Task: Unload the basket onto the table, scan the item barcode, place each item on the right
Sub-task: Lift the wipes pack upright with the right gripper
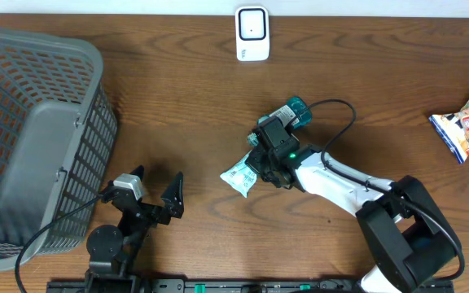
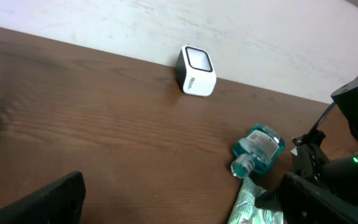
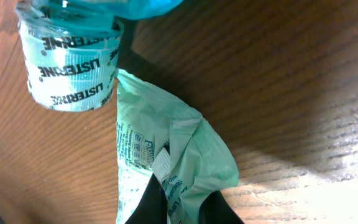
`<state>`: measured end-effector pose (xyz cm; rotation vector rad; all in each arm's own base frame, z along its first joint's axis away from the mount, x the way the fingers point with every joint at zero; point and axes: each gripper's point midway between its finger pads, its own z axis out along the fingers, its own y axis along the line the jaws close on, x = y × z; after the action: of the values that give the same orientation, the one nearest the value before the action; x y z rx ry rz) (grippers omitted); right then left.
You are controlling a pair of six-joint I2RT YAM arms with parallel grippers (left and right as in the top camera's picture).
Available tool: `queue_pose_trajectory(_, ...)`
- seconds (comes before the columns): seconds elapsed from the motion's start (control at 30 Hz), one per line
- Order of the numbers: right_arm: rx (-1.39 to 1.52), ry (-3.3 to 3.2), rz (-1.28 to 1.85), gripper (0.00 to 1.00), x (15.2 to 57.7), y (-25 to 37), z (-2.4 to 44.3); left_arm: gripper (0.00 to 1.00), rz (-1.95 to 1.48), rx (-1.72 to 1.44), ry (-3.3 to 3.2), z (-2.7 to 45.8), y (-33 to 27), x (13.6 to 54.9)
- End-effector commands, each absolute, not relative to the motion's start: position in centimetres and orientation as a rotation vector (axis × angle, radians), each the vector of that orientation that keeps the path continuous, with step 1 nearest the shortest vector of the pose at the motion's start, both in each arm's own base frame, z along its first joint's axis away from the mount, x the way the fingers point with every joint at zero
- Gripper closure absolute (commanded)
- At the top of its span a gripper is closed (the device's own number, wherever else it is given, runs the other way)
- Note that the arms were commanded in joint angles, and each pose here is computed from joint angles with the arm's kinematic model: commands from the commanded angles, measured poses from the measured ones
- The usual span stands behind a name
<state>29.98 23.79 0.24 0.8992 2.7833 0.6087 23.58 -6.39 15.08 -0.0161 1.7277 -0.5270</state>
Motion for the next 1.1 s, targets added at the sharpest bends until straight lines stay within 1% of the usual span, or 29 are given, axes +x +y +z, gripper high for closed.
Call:
queue_pose_trajectory(0.0, 0.717, 2.922, 0.534, 0.99, 27.5, 21.4, -1.5, 0.01, -0.536, -0.017, 1.765, 13.5, -6.6, 23.5)
queue_pose_trajectory(0.1, 0.418, 2.829, 0.77, 0.99, 29.0, 21.7, 4.7, 0.01, -0.536, -0.017, 1.765, 13.5, -6.6, 23.5)
queue_pose_trajectory(0.17, 0.298, 2.751, 0.848, 0.99, 29.2, 20.7, 8.5, 0.01, -0.536, -0.017, 1.765, 13.5, -6.6, 23.5)
queue_pose_trajectory(0.2, 0.283, 2.73, 0.855, 0.99, 29.1, 20.2, 9.4, 0.01, -0.536, -0.017, 1.765, 13.5, -6.6, 23.5)
queue_pose_trajectory(0.23, 0.24, 2.672, 0.863, 0.99, 28.7, 18.9, 12.1, 0.01, -0.536, -0.017, 1.765, 13.5, -6.6, 23.5)
queue_pose_trajectory(0.33, 0.107, 2.572, 0.856, 0.99, 27.9, 17.9, 15.5, 0.01, -0.536, -0.017, 1.765, 13.5, -6.6, 23.5)
queue_pose_trajectory(0.43, -0.148, 2.436, 0.82, 0.99, 26.8, 17.9, 18.7, 0.01, -0.536, -0.017, 1.765, 13.5, -6.6, 23.5)
queue_pose_trajectory(0.5, -0.242, 2.369, 0.791, 0.99, 26.2, 17.7, 20.1, 0.01, -0.536, -0.017, 1.765, 13.5, -6.6, 23.5)
queue_pose_trajectory(0.53, -0.233, 2.345, 0.798, 0.99, 26.0, 17.5, 20.9, 0.01, -0.536, -0.017, 1.765, 13.5, -6.6, 23.5)
queue_pose_trajectory(0.67, -0.106, 2.369, 0.9, 0.99, 25.3, 17.8, 21.4, 0.01, -0.536, -0.017, 1.765, 13.5, -6.6, 23.5)
queue_pose_trajectory(0.77, -0.104, 2.412, 1.002, 0.99, 24.2, 18.7, 21.3, 0.01, -0.536, -0.017, 1.765, 13.5, -6.6, 23.5)
queue_pose_trajectory(1.07, -0.058, 2.52, 0.993, 0.99, 22.7, 18.2, 19.7, 0.01, -0.536, -0.017, 1.765, 13.5, -6.6, 23.5)
